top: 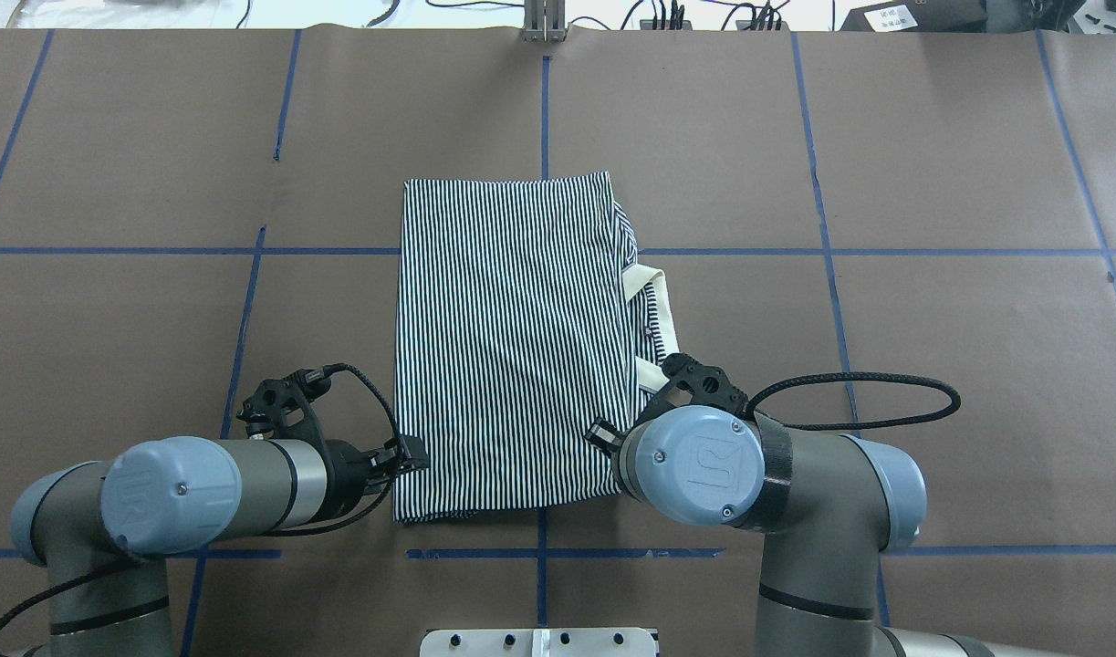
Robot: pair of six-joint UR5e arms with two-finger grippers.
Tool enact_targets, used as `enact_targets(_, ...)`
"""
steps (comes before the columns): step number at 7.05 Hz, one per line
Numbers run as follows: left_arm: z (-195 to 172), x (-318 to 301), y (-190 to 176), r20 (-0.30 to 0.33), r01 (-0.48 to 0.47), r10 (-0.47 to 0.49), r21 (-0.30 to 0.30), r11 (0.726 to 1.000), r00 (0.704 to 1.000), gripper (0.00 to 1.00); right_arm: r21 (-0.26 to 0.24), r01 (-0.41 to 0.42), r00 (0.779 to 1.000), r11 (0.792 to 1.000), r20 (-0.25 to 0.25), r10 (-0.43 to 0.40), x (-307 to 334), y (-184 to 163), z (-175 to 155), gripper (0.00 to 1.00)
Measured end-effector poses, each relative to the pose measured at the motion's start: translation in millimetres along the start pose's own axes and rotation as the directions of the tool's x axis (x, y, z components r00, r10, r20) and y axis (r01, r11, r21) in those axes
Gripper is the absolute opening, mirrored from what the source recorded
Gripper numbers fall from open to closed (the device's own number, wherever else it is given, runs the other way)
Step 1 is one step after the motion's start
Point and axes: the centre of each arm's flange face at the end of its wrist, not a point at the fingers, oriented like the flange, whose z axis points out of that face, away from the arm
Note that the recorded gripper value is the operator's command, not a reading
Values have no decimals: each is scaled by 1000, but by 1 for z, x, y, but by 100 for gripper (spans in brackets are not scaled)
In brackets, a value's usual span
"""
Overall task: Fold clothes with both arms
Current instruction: 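Bring the left gripper to the shirt edge nearest the robot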
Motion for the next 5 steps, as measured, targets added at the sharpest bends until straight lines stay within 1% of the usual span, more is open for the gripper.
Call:
enact_targets(1, 6, -4, 7, 17, -6, 6, -6, 1000, 1000, 67, -1, 0, 1000, 1000, 1, 0, 0, 0, -1, 0)
enact_targets(2, 12, -8, 12, 31, -10, 10, -12, 1000, 999, 62, -2, 0, 1000, 1000, 2, 0, 0, 0, -1, 0)
enact_targets(4, 18, -14, 21, 48, -18, 19, -23, 1000, 999, 38, -4, 1, 1000, 1000, 7, -1, 0, 0, -4, 0)
enact_targets(5, 19, -16, 22, 52, -19, 20, -25, 1000, 998, 36, -4, 1, 1000, 1000, 8, -1, 0, 0, -4, 0)
